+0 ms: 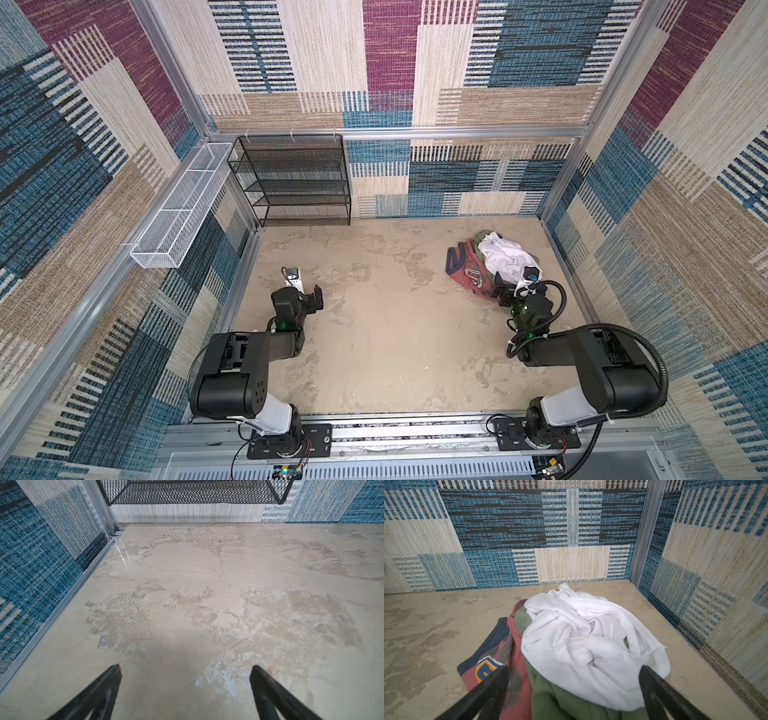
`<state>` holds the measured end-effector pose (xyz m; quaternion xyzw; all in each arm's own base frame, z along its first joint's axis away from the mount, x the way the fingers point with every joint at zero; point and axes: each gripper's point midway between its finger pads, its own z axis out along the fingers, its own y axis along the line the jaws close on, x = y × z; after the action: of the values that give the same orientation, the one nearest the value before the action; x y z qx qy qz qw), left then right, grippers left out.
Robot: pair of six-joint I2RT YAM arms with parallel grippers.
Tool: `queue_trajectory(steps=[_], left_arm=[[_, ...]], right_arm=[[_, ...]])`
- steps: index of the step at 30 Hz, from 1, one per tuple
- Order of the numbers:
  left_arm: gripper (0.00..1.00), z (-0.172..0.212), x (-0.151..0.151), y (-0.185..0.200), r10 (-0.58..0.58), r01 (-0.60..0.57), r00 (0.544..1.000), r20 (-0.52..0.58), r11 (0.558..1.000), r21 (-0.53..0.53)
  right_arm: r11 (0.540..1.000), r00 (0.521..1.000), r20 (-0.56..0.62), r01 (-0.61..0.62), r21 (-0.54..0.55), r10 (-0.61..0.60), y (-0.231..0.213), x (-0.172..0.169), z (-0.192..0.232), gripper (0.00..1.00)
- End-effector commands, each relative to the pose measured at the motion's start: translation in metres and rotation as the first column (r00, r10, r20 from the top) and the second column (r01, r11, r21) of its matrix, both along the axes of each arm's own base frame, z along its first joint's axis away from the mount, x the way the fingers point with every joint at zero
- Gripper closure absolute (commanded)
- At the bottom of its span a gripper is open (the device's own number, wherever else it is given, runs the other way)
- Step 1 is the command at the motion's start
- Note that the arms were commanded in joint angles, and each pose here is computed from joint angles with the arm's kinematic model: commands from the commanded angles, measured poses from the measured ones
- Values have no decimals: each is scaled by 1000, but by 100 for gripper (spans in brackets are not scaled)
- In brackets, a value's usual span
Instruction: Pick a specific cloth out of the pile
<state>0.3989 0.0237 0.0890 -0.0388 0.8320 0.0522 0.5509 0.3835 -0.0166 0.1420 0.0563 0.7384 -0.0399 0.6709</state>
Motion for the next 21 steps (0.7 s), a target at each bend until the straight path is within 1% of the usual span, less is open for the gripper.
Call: queue_trajectory(steps=[1,21], left_arm=[[0,6,2,-2,-9,9,1000,28,1000,-7],[0,5,3,-2,-10,11,1000,25,1000,-8]], right_arm=[[1000,1000,22,-7,5,7,1,1,6,0],[1000,1000,22,-7,5,7,1,1,6,0]])
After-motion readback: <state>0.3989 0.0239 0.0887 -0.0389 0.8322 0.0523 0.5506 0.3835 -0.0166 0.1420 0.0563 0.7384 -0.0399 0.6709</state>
